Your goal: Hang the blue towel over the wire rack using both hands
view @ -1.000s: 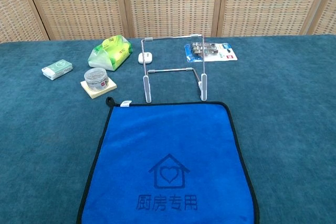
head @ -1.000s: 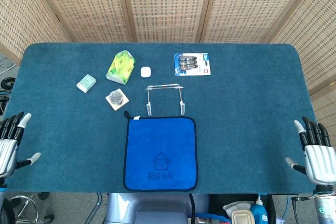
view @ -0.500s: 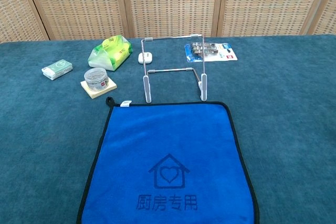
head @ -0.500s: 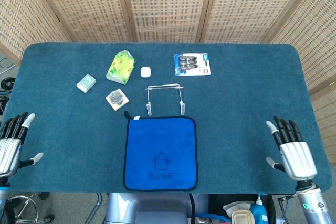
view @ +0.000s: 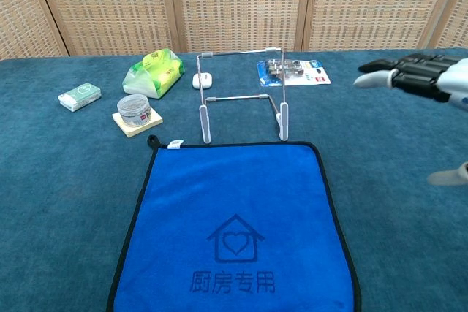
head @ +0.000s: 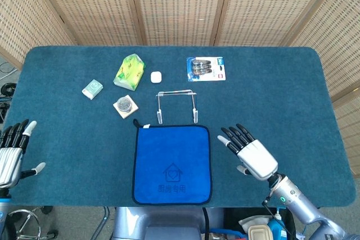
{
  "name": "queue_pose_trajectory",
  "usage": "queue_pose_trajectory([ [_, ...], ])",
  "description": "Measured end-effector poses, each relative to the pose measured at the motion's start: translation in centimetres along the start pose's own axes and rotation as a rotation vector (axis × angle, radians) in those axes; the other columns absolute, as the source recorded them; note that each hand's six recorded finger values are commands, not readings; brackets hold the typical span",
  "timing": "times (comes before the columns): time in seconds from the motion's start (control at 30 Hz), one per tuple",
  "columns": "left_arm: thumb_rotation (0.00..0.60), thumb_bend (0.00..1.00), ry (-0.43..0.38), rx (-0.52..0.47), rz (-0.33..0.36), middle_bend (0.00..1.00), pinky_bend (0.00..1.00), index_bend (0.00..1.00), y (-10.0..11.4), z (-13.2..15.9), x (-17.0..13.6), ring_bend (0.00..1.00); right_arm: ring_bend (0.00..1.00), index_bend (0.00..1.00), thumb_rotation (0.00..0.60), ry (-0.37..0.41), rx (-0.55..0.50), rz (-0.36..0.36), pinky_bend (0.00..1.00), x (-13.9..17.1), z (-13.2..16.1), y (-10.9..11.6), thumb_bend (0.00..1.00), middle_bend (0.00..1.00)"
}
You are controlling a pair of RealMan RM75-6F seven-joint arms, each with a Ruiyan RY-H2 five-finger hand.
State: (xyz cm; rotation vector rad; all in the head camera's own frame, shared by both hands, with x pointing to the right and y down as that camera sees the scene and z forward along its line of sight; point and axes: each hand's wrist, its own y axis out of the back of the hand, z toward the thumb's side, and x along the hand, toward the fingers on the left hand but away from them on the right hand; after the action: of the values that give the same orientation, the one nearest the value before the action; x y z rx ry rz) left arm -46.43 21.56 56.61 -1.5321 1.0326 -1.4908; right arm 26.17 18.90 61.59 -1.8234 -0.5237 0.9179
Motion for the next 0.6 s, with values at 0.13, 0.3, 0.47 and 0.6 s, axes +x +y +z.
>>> queue_pose_trajectory([
  [0.13,0.600,0.08,0.001,-0.004,0.000,0.00,0.03,0.00,0.1,0.1,0.0,0.00,0.00,0.00,0.600,0.073,0.025,0.014,0.00,-1.0,0.9,-1.5,0.00,0.00],
  [0.3,0.600,0.08,-0.003,-0.001,-0.003,0.00,0.03,0.00,0.0,0.2,0.0,0.00,0.00,0.00,0.600,0.148,0.057,0.030,0.00,-2.2,2.3,-3.4,0.00,0.00],
  [0.47,0.600,0.09,-0.004,0.005,-0.007,0.00,0.03,0.00,-0.1,0.3,0.0,0.00,0.00,0.00,0.600,0.182,0.093,0.036,0.00,-3.4,3.2,-4.3,0.00,0.00],
  [0.6,0.600,0.09,-0.001,0.005,-0.012,0.00,0.03,0.00,-0.3,0.3,0.1,0.00,0.00,0.00,0.600,0.196,0.119,0.041,0.00,-4.1,3.6,-5.0,0.00,0.00],
])
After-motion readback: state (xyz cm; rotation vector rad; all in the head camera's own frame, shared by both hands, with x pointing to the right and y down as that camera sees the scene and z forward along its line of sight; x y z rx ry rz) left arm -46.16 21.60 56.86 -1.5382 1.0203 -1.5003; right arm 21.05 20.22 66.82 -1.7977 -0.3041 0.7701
